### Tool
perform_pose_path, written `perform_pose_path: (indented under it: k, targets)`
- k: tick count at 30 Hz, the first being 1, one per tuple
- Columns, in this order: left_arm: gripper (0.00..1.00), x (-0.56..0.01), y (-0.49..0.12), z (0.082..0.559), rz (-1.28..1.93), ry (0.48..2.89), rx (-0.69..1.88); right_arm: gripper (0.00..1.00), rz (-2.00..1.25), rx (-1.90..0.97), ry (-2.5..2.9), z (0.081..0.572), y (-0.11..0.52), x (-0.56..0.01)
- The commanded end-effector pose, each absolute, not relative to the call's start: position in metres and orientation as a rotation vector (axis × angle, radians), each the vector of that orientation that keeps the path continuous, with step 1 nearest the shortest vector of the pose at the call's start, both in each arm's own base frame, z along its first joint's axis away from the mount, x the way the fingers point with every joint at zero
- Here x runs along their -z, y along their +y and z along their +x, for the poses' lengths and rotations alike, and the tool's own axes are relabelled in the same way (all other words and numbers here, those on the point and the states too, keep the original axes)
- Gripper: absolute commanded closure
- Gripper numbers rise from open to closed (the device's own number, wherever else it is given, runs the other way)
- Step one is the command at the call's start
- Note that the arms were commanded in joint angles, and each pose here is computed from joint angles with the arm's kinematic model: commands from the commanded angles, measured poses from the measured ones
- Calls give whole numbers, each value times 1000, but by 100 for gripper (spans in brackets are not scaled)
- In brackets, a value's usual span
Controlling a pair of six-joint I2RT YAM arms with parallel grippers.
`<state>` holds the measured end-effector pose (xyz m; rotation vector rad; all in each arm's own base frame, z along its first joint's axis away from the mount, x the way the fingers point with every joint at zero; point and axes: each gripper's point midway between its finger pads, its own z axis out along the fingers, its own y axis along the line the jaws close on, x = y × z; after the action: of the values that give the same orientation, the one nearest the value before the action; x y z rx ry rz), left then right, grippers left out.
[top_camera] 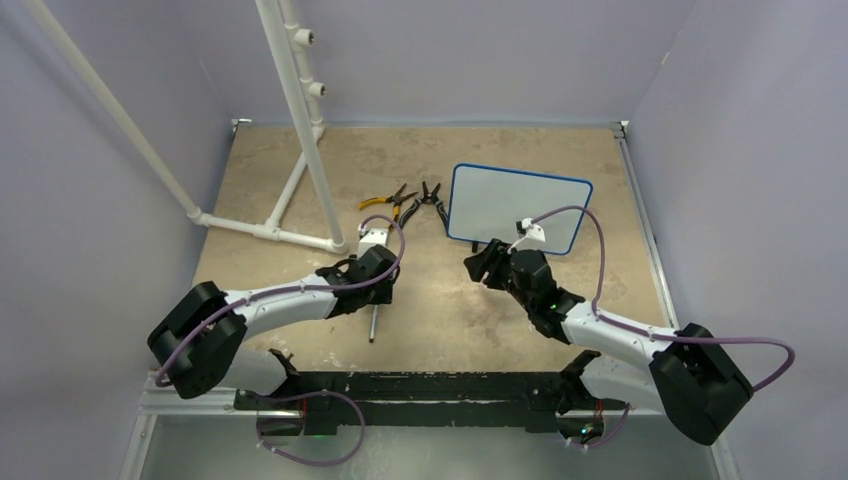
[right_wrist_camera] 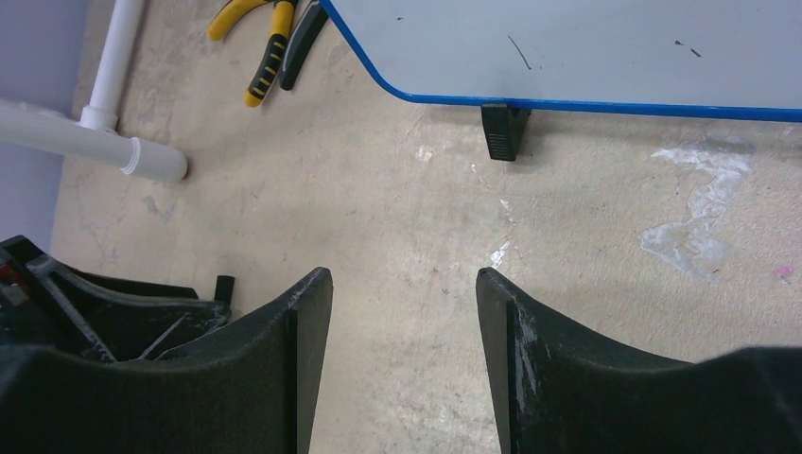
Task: Write a sentence on the whiteboard
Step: Adjust the whiteboard stand at the center of the board, then open the whiteboard marker at the center of the board.
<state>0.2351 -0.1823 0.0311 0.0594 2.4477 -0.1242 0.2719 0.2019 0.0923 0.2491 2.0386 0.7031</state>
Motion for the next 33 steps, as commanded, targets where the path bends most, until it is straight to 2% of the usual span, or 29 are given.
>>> perform_pose_path:
  k: [1,3,10,18,21,25,33]
  targets:
    - [56,-39,-193,252,117,2400,75,40,247,-720,1980,276,203,-105]
    - [61,-36,-194,252,139,2411,54,40,244,-721,1983,276,204,-104]
    - [70,-24,-189,250,153,2445,-31,40,251,-717,1978,277,203,-104]
    - [90,-16,-186,240,57,2489,-11,41,240,-739,1949,277,204,-115]
    - [100,-18,-198,237,-2,2481,111,40,151,-816,1894,270,213,-131]
    - [100,-42,-228,246,-66,2411,329,35,26,-935,1826,259,230,-153]
    - [100,-120,-280,272,-221,2152,752,34,-157,-1111,1748,234,253,-174]
